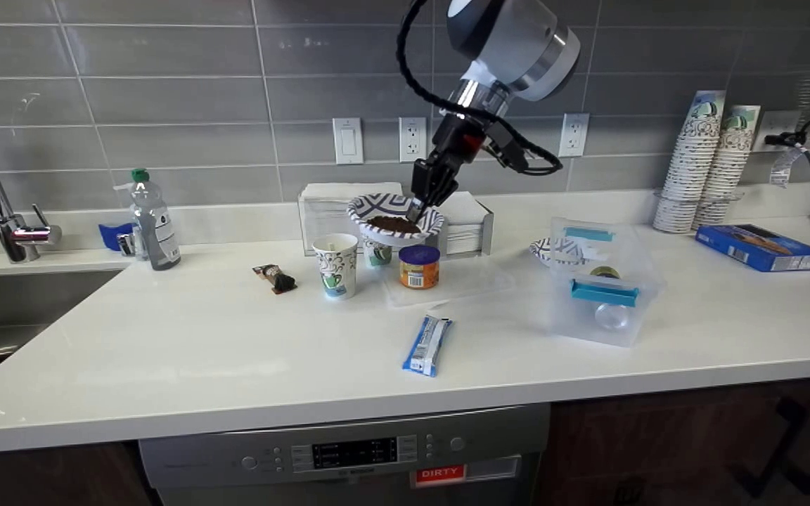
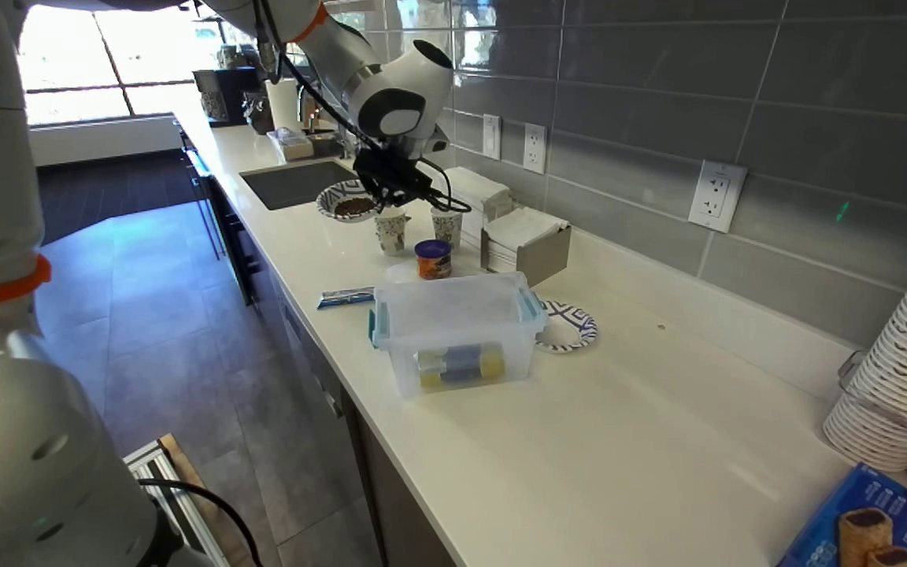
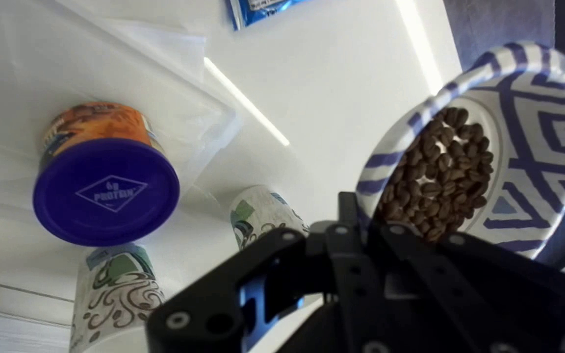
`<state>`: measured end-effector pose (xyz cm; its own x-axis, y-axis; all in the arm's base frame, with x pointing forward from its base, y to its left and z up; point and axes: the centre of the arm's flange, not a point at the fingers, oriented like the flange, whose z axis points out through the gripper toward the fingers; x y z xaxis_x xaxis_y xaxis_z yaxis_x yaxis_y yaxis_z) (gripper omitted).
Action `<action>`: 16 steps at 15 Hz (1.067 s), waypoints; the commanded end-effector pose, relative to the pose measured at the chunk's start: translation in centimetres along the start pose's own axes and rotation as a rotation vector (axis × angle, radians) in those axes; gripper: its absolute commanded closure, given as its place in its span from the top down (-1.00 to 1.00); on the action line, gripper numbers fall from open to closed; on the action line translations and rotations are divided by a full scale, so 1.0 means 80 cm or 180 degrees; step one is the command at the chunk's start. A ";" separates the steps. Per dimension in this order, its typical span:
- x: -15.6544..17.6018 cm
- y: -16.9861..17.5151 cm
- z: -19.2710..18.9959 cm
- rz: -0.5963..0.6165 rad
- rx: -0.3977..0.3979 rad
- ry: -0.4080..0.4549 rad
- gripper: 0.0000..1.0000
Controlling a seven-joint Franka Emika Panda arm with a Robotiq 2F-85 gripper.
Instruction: Pour the contents in the plate into the cup
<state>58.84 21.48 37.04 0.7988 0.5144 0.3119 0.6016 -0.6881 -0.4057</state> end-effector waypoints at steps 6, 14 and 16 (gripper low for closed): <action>0.087 0.001 0.036 -0.0238 0.0082 0.0302 -0.98; 0.163 0.004 0.066 -0.0319 -0.0182 0.0834 -0.98; 0.180 0.007 0.070 -0.0408 -0.0280 0.0994 -0.98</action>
<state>67.74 29.56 36.99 0.6987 0.4464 0.5591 0.6767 -0.6660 -0.3138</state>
